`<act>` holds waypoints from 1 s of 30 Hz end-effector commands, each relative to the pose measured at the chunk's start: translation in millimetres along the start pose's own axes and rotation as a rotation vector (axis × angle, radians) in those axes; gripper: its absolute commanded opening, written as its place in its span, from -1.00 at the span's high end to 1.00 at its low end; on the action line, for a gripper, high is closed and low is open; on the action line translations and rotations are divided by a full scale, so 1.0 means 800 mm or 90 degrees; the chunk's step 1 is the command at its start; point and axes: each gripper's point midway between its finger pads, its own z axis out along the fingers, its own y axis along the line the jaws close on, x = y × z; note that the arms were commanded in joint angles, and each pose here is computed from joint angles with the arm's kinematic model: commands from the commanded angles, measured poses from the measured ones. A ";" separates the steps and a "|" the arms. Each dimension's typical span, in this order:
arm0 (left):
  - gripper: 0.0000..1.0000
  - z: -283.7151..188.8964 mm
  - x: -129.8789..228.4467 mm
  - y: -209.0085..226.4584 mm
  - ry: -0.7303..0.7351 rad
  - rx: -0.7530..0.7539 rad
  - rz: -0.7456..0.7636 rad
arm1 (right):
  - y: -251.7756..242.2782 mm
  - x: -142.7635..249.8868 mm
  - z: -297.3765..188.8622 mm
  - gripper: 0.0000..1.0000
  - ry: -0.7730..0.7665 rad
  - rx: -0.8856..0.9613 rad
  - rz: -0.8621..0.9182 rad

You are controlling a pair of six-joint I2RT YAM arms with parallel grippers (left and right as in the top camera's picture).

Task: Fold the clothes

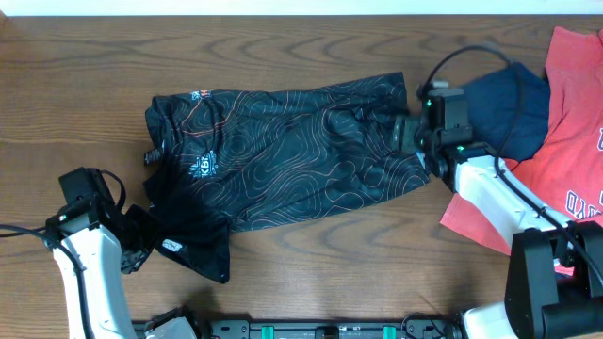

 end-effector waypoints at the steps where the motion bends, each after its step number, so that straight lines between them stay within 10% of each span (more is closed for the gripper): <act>1: 0.87 -0.004 -0.005 -0.001 -0.007 0.000 0.007 | -0.012 0.019 -0.013 -0.82 0.048 0.021 0.008; 11: 0.88 -0.004 -0.005 -0.001 -0.007 0.000 0.007 | -0.013 0.073 -0.029 -0.99 0.162 0.032 0.118; 18: 0.87 -0.004 -0.005 -0.001 -0.006 0.000 0.007 | -0.008 0.042 -0.013 -0.21 0.096 0.014 0.111; 30: 0.88 -0.004 -0.005 -0.001 -0.007 0.000 0.007 | -0.026 0.076 0.022 -0.18 0.149 0.064 0.090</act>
